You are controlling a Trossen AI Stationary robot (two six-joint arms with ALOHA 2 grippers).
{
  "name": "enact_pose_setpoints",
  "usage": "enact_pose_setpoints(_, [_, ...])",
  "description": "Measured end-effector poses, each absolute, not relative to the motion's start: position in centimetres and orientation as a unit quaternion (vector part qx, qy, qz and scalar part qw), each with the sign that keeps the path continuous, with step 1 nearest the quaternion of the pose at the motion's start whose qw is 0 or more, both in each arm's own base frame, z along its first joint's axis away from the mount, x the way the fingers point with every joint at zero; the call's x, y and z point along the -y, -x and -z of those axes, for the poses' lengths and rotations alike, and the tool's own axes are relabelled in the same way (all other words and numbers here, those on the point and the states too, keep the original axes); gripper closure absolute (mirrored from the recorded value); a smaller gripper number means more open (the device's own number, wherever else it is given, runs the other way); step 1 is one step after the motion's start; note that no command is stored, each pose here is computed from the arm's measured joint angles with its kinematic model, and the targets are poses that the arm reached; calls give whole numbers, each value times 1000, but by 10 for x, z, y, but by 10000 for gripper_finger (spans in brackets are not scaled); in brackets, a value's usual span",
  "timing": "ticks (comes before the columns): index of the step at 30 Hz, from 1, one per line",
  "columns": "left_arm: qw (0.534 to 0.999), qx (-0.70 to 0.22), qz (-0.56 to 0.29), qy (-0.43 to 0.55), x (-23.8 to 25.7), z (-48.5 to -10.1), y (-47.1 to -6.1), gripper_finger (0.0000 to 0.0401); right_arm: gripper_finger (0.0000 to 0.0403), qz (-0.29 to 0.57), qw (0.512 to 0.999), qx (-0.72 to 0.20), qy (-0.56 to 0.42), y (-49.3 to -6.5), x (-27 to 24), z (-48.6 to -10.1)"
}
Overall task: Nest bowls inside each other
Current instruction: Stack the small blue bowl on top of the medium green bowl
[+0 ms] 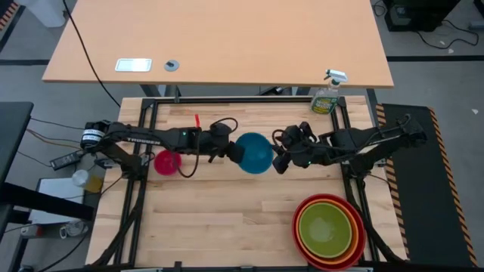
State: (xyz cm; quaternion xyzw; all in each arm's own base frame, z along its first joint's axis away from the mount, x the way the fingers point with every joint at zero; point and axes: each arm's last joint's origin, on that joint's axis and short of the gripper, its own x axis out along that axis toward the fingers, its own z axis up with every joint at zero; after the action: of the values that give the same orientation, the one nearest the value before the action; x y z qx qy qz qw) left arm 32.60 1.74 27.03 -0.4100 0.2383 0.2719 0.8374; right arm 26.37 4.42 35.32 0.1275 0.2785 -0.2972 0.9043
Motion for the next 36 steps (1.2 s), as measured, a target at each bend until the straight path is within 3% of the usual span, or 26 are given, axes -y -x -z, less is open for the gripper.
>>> enact_pose_setpoints(21, [834, -162, -278, 448, -16, -280, -333, 381, 242, 351, 883, -301, -83, -284, -34, -332])
enact_pose_setpoints(26, [840, -148, -275, 444, -17, -282, -334, 381, 277, 371, 872, -307, -87, -283, -28, -330])
enact_pose_setpoints(32, [844, -143, -267, 443, -16, -283, -335, 378, 353, 387, 866, -301, -92, -282, -26, -330])
enact_pose_setpoints(36, [845, -145, -256, 446, -13, -284, -336, 357, 381, 388, 863, -311, -85, -281, -26, -328])
